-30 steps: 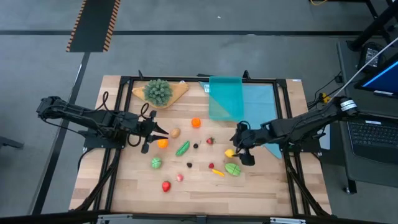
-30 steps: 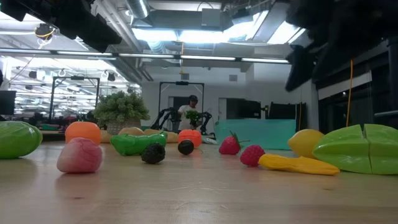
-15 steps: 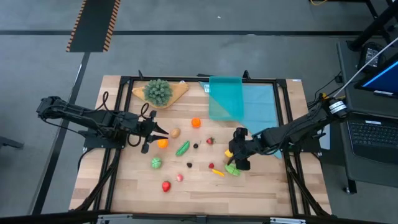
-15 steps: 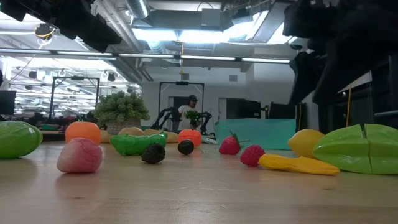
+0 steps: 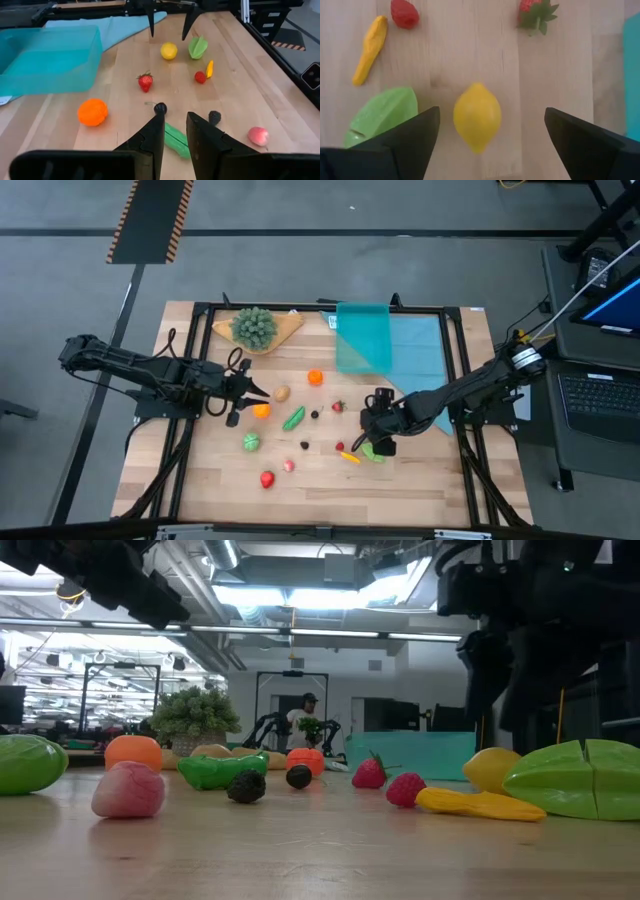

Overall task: Pick and placing Produce into tupperware
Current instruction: Put the yellow lemon into the blue bin

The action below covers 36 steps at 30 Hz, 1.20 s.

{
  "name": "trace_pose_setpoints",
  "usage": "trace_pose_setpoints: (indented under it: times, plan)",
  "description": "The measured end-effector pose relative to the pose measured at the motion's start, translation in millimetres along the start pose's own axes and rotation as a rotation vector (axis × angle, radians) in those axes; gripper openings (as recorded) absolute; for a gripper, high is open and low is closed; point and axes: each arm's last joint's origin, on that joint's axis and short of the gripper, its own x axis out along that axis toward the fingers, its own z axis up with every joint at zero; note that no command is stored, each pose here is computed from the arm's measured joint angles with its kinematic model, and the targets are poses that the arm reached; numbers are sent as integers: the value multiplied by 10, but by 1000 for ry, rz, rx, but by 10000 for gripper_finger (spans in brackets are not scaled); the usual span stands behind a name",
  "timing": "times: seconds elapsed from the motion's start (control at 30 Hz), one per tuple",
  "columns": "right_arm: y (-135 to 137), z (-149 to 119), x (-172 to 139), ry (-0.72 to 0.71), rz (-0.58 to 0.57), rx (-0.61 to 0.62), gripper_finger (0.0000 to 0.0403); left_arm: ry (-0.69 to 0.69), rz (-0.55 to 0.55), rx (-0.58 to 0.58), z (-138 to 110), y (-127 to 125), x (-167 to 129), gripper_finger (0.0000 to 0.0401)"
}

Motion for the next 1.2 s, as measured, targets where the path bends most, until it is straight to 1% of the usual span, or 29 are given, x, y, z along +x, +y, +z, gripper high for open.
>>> trace_pose_setpoints:
  times: [0.2,0.37,0.63,0.8,1.2]
  plan:
    - [6,17,1,-17,7,-24,361,9,0,1,-9,0,0,74]
    - [16,45,0,-46,17,-11,361,9,0,1,-8,0,0,74]
    - [44,133,-9,-134,49,18,361,9,0,1,-9,0,0,74]
    - [32,109,-3,-108,42,63,361,8,0,1,-8,0,0,74]
    - [13,35,24,-31,13,66,361,8,0,1,-8,0,0,74]
